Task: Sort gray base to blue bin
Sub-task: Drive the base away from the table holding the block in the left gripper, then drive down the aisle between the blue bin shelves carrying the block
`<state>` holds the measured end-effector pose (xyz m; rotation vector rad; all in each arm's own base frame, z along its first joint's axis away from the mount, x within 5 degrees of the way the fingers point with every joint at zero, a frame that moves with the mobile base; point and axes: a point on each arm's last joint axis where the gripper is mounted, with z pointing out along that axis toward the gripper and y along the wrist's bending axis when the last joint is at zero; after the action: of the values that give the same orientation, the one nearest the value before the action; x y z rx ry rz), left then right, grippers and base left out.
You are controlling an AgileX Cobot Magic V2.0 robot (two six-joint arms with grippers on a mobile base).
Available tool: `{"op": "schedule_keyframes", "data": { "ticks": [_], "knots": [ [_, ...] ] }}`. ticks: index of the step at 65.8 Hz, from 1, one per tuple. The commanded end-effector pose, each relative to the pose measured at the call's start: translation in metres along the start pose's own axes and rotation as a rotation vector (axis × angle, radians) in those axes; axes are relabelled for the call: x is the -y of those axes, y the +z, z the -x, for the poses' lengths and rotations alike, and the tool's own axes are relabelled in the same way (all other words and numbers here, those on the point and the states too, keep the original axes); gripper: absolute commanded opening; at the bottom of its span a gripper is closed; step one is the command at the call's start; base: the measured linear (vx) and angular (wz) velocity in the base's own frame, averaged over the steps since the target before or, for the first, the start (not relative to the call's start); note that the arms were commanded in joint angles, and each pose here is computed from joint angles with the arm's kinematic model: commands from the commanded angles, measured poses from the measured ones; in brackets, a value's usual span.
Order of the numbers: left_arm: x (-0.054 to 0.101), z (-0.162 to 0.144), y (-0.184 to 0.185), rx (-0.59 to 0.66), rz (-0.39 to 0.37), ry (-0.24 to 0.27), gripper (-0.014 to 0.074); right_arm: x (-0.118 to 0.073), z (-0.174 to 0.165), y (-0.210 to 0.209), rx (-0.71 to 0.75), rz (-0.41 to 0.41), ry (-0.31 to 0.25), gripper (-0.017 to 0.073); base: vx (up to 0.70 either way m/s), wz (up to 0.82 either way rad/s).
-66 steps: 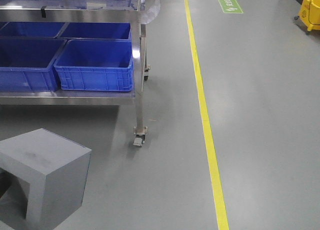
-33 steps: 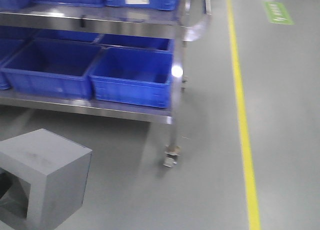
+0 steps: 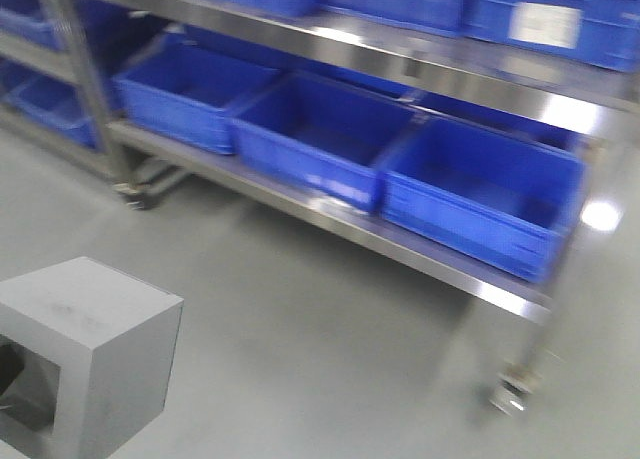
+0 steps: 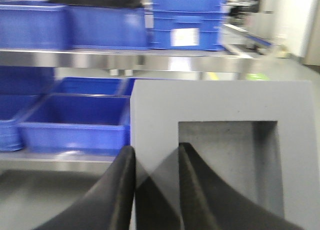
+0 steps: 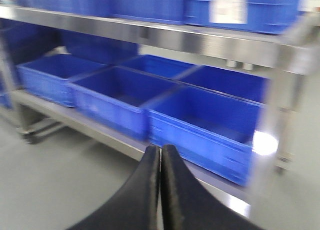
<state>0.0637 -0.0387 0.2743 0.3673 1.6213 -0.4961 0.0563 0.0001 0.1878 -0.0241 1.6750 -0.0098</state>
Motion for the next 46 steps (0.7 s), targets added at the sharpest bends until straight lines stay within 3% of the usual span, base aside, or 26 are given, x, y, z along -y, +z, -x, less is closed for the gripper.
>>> {"op": "schedule_keyframes", "data": {
  "ticks": [1,46],
  "knots": [
    [0.0030,0.0208,-0.0022,0.138,-0.026,-0.010,-0.0006,0.0000,0.0024,-0.0001,0.071,-0.003,-0.011,-0.0009,0.23,0.85],
    [0.0030,0.0208,-0.0022,0.138,-0.026,-0.010,-0.0006,0.0000,0.0024,-0.0001,0.071,-0.003,-0.011,-0.0009,0.22,0.73]
  ]
}}
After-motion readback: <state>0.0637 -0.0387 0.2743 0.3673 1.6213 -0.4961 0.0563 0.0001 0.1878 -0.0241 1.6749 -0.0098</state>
